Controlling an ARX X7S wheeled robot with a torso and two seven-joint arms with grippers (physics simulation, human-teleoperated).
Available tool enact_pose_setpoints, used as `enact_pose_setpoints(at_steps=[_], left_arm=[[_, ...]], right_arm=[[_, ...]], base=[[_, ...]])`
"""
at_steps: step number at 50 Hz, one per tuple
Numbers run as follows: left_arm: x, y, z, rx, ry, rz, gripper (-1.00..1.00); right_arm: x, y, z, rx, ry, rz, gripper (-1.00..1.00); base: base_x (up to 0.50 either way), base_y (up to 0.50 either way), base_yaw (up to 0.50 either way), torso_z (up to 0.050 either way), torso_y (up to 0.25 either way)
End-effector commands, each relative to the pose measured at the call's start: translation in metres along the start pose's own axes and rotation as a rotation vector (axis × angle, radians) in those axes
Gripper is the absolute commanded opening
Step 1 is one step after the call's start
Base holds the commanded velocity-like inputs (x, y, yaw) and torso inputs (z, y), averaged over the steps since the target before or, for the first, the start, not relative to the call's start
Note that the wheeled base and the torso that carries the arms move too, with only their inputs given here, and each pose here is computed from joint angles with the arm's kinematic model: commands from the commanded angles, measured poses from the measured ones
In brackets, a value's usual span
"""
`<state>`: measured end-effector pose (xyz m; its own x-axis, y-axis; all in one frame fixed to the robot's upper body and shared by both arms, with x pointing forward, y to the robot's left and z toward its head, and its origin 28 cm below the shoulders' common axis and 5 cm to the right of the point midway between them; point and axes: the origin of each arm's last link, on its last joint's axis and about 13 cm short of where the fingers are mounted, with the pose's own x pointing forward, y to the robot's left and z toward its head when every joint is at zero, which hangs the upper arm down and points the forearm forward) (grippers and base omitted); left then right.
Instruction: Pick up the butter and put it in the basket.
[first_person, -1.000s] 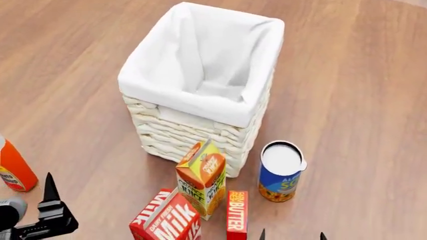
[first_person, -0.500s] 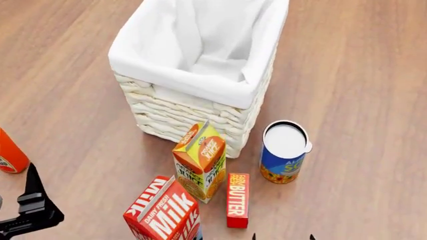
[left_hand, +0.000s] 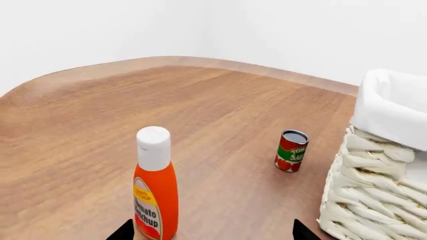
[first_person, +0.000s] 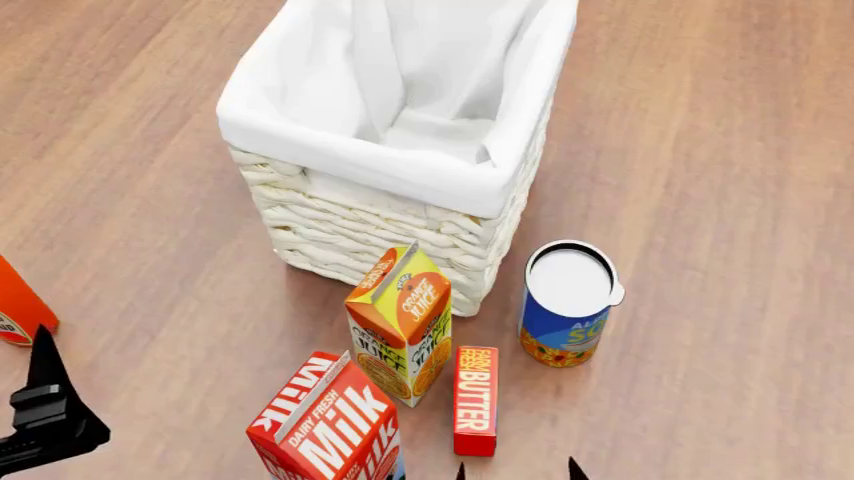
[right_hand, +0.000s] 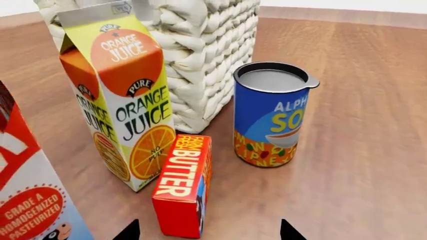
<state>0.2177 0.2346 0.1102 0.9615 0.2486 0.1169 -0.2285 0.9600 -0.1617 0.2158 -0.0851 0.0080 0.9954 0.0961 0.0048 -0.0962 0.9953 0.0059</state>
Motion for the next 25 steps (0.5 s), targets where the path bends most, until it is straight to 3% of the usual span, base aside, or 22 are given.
enact_pose_setpoints(at_steps=[1,25], left_arm=[[-0.003,0.002,0.0,-0.004,0.005,-0.016,1.0],[-0.007,0.001,0.001,-0.008,0.011,-0.019,1.0]], right_arm=[[0.006,0.007,0.006,0.017,-0.034,0.018,1.0],[0.017,0.007,0.009,-0.004,-0.016,0.07,1.0]], base=[[0.0,0.0,0.0,0.0,0.0],[0.0,0.0,0.0,0.0,0.0]])
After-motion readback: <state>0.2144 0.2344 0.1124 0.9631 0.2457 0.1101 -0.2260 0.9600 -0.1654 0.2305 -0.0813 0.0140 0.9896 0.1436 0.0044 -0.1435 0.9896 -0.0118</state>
